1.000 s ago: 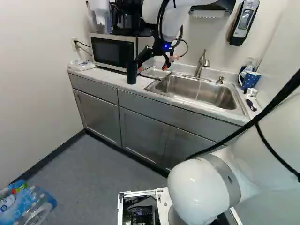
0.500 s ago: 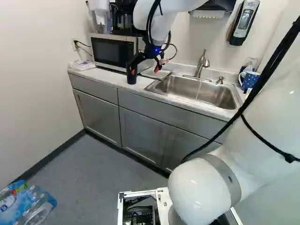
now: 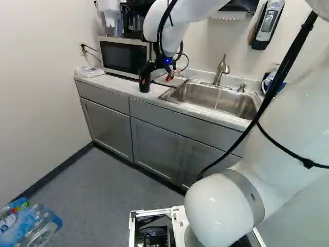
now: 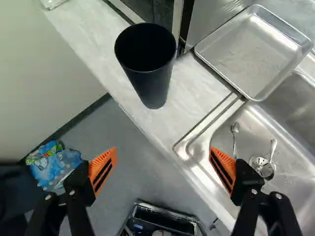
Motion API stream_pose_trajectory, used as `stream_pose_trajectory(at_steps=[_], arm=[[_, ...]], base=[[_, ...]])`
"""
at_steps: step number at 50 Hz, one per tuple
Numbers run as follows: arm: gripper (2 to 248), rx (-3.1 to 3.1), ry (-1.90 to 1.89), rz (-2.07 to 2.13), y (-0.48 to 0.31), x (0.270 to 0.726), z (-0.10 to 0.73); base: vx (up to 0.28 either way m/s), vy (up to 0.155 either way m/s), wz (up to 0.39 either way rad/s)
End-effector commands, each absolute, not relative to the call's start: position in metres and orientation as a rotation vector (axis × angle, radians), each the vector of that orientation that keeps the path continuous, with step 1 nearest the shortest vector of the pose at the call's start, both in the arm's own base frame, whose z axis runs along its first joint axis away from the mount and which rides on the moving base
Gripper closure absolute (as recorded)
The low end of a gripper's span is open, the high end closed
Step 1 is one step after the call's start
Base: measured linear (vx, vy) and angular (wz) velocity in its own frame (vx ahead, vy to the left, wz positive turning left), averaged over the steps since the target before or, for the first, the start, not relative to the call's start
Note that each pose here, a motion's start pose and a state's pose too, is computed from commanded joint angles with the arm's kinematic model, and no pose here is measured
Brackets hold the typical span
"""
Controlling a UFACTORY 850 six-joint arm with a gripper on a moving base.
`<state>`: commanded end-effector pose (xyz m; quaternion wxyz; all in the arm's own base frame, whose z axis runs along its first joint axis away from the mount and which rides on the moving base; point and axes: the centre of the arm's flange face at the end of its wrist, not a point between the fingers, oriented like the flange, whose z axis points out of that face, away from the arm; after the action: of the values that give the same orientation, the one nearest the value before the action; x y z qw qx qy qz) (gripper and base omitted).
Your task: Rinse the cup and place it in the tray
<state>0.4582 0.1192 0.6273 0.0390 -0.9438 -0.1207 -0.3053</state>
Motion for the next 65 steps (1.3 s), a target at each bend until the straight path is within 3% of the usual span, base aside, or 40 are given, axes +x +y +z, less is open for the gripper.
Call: stream_pose_trajectory(at_steps=[65], arm=[[3, -2.759, -0.374, -1.205, 0.141, 0.508, 0.570]], base=[[0.000, 0.000, 0.000]])
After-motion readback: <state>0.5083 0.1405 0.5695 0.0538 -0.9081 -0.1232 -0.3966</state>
